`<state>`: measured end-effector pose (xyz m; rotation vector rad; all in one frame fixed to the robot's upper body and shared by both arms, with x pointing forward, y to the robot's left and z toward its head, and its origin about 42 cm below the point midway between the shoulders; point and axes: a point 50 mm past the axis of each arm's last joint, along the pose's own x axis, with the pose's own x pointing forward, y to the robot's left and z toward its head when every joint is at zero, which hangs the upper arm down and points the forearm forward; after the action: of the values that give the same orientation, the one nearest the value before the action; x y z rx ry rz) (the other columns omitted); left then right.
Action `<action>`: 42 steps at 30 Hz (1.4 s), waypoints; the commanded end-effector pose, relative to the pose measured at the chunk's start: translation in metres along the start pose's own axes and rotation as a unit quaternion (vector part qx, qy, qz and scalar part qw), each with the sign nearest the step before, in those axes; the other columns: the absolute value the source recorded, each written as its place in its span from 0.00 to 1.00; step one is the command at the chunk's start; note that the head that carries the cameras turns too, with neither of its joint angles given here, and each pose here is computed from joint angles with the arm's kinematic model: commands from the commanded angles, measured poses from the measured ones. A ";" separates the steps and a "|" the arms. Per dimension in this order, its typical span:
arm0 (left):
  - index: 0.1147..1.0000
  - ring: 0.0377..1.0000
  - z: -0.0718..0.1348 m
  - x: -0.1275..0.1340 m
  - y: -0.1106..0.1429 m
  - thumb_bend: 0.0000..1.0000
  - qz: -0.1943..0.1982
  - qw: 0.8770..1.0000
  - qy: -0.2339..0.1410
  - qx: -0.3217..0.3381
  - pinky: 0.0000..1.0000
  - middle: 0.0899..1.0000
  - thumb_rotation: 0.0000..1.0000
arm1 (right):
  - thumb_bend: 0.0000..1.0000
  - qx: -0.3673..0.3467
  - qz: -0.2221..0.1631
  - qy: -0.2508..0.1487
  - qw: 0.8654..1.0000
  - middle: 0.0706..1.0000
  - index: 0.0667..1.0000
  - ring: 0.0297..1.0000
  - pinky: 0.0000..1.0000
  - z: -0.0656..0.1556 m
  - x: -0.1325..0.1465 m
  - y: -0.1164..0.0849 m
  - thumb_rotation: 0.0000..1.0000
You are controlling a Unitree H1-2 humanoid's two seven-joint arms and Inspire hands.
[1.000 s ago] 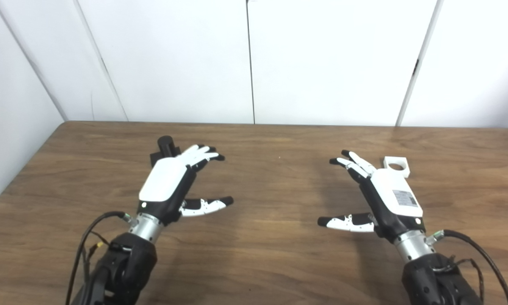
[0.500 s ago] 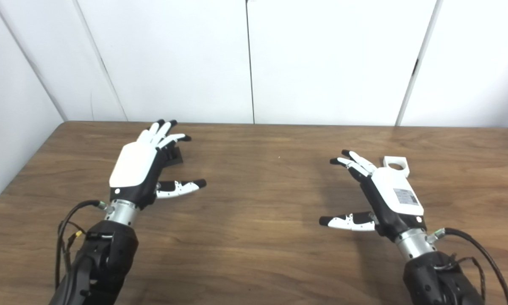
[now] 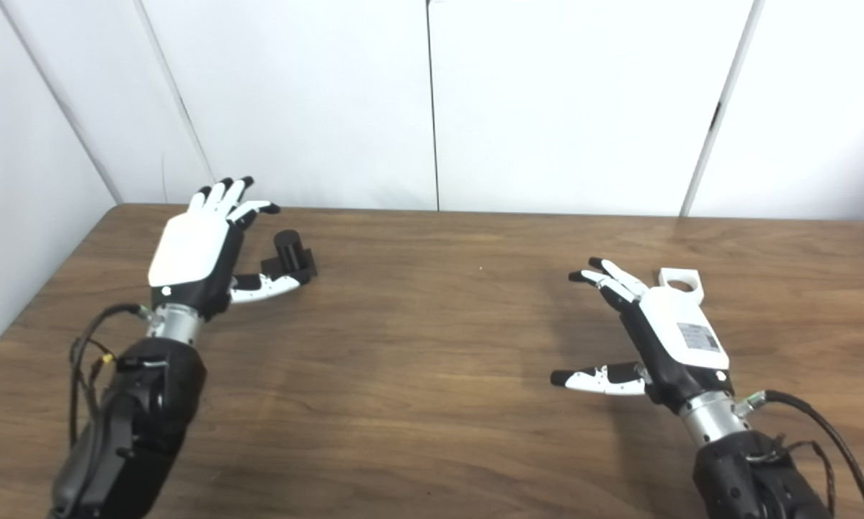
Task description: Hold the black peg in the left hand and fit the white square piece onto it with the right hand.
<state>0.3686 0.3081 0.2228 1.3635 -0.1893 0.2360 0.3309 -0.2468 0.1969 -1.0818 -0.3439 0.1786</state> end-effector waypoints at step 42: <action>0.75 1.00 -0.044 0.064 -0.003 0.90 -0.094 0.993 0.033 0.059 0.99 1.00 0.58 | 0.74 -0.014 -0.042 -0.029 0.999 0.92 0.82 0.89 0.71 0.009 0.009 -0.020 0.41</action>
<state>0.4185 0.3513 0.2001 1.4627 0.0913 0.0741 0.3309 -0.2480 0.1974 -1.0867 -0.3447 0.1738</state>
